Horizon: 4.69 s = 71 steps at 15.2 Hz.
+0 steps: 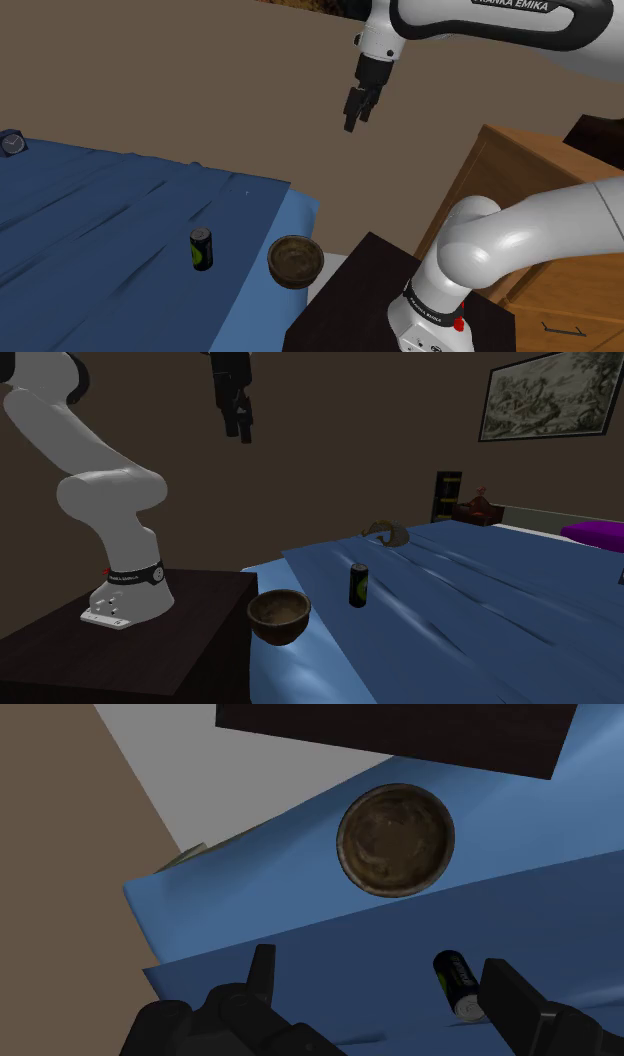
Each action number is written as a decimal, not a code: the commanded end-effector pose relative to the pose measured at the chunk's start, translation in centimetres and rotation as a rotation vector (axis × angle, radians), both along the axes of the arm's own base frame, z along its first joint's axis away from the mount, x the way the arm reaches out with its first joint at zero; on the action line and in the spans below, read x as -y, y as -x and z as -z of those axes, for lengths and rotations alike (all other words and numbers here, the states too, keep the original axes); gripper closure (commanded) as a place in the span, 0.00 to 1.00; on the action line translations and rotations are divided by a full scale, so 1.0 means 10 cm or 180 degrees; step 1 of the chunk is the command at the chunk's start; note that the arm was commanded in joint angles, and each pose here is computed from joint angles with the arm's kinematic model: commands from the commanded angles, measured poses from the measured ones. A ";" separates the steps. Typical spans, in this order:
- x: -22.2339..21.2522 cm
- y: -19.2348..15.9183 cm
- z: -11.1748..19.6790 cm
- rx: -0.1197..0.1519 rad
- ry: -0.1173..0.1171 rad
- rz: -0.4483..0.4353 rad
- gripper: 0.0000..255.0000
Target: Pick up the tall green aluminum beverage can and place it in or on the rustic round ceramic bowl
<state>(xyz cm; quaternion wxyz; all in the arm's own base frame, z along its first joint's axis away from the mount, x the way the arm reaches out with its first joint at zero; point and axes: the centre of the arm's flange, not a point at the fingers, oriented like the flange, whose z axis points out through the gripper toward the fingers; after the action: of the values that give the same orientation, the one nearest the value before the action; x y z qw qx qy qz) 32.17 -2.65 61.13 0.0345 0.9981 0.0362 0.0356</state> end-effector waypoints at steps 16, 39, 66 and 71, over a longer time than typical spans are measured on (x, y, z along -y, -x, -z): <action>-0.88 -1.12 1.38 -0.0081 -0.0079 0.0037 0.00; -2.27 -2.78 3.51 -0.0205 -0.0201 0.0093 0.00; -2.56 -3.11 4.35 -0.0231 -0.0226 0.0104 1.00; -2.56 -3.11 4.24 -0.0230 -0.0226 0.0104 1.00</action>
<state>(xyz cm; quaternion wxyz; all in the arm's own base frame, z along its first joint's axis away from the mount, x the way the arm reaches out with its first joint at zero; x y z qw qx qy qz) 63.21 22.93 18.27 -0.0017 0.9998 0.0199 0.0000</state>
